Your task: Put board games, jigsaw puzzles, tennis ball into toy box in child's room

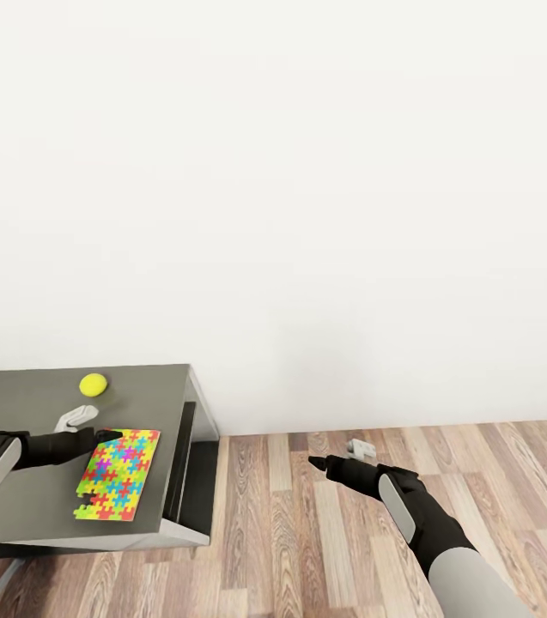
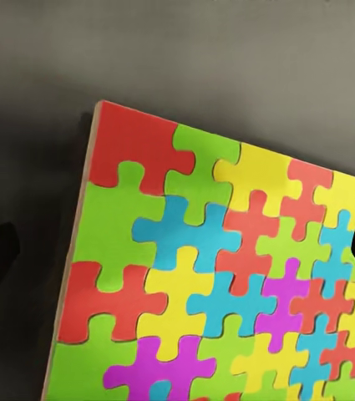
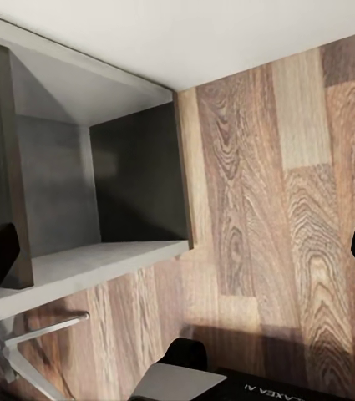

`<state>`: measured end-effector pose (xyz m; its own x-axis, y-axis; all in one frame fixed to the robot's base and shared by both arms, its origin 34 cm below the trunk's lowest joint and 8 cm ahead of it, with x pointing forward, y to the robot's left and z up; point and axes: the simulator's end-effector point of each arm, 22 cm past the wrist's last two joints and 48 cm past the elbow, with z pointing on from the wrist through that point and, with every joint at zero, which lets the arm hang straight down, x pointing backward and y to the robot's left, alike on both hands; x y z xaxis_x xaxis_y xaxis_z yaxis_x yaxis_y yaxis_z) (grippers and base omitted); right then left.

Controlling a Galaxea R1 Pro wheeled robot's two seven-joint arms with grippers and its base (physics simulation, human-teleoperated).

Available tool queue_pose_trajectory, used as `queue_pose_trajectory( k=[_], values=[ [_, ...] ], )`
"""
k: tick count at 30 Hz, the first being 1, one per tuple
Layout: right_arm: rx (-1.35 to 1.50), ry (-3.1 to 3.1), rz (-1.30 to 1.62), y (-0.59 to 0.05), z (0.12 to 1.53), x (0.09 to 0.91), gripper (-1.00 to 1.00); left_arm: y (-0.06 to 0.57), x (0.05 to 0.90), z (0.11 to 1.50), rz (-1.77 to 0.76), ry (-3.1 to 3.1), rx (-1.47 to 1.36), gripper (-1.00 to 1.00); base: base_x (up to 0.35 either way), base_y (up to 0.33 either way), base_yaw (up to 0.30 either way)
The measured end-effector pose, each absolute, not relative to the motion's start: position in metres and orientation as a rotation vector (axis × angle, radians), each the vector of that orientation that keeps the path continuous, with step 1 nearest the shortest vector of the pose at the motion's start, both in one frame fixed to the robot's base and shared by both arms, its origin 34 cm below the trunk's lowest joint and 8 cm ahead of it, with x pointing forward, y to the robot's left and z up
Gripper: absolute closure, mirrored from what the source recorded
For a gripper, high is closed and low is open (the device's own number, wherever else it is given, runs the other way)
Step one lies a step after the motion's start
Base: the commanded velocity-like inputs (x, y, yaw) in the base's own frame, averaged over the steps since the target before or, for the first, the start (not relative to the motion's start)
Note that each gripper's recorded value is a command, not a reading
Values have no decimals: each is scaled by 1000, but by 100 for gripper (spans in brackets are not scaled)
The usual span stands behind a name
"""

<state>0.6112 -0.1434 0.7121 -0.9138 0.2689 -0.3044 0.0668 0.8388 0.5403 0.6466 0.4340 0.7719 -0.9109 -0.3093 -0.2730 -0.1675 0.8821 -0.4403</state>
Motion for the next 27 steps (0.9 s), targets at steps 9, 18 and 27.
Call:
queue_pose_trajectory(
  k=[9,18,27],
  values=[
    [251,2646,758,-143,712,611,-100,434,647,772,-594,2713,-355,-100,-96,0,0],
    [251,2646,758,-143,712,611,-100,433,647,772,-595,2713,-355,-100,-14,0,0],
    [251,2646,760,-143,712,611,-100,434,647,772,-594,2713,-355,-100,-92,22,0]
  ],
)
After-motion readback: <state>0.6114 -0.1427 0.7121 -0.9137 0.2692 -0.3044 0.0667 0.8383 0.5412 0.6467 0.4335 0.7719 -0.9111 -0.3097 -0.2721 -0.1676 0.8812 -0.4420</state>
